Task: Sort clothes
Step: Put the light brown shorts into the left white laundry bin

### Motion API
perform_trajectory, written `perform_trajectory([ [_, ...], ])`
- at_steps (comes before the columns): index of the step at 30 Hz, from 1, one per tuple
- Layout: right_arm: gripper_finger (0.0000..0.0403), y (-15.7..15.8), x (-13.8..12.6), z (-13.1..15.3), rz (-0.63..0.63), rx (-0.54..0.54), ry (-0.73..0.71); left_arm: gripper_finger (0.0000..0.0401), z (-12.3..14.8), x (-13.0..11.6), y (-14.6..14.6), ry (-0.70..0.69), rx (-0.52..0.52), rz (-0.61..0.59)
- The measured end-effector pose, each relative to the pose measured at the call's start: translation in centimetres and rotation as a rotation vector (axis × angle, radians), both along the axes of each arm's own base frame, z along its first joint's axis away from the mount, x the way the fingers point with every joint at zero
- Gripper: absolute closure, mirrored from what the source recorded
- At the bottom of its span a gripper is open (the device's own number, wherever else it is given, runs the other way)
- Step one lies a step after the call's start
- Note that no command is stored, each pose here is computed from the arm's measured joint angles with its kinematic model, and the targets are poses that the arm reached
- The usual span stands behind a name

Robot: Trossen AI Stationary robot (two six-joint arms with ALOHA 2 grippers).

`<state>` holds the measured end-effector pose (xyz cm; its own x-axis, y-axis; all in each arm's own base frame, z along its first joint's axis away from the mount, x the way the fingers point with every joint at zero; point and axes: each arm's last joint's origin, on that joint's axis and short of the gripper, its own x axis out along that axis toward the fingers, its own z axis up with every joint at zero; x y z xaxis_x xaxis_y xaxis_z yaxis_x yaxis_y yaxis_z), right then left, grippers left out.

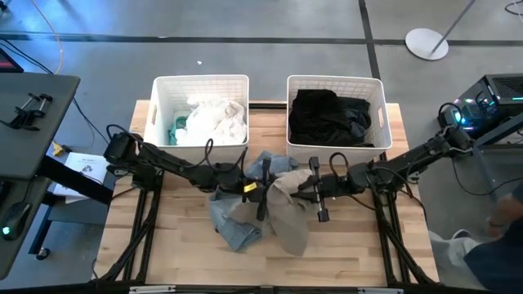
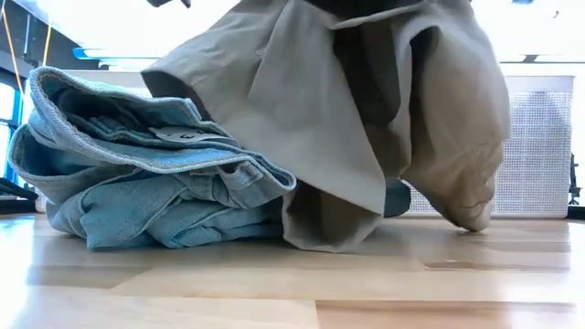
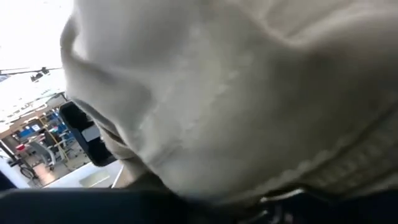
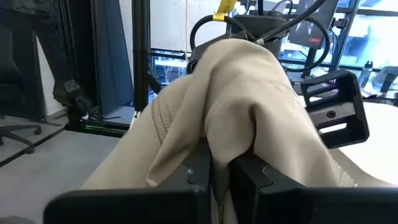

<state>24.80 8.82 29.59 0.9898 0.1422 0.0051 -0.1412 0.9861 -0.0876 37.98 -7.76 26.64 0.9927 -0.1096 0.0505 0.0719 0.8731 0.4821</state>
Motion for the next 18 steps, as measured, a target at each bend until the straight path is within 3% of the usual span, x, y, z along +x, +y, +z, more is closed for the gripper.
perform_trajectory([
  [2, 0.0364, 0.0, 0.0, -0.2, 0.001, 0.012, 0.027, 0.0350, -0.1, -0.1, 0.0, 0.026, 0.022, 0.002],
  [4, 0.0335, -0.1, -0.4, -0.3, -0.003, 0.045, 0.074, 0.0375, -0.3, -0.2, 0.0, 0.060, 0.046, 0.019],
  [8, 0.0259, -0.3, -1.6, 0.2, -0.003, 0.069, 0.101, 0.0371, 0.5, -1.0, -0.5, 0.089, 0.071, 0.127],
  [12, 0.0187, -0.2, -3.1, 1.0, 0.024, 0.053, 0.108, 0.0374, 3.1, -2.8, -0.9, 0.034, 0.100, 0.213],
  [18, 0.0150, 0.0, -4.5, 0.7, -0.077, 0.111, 0.190, 0.0374, 9.9, -7.7, -0.4, -0.150, 0.189, 0.446],
])
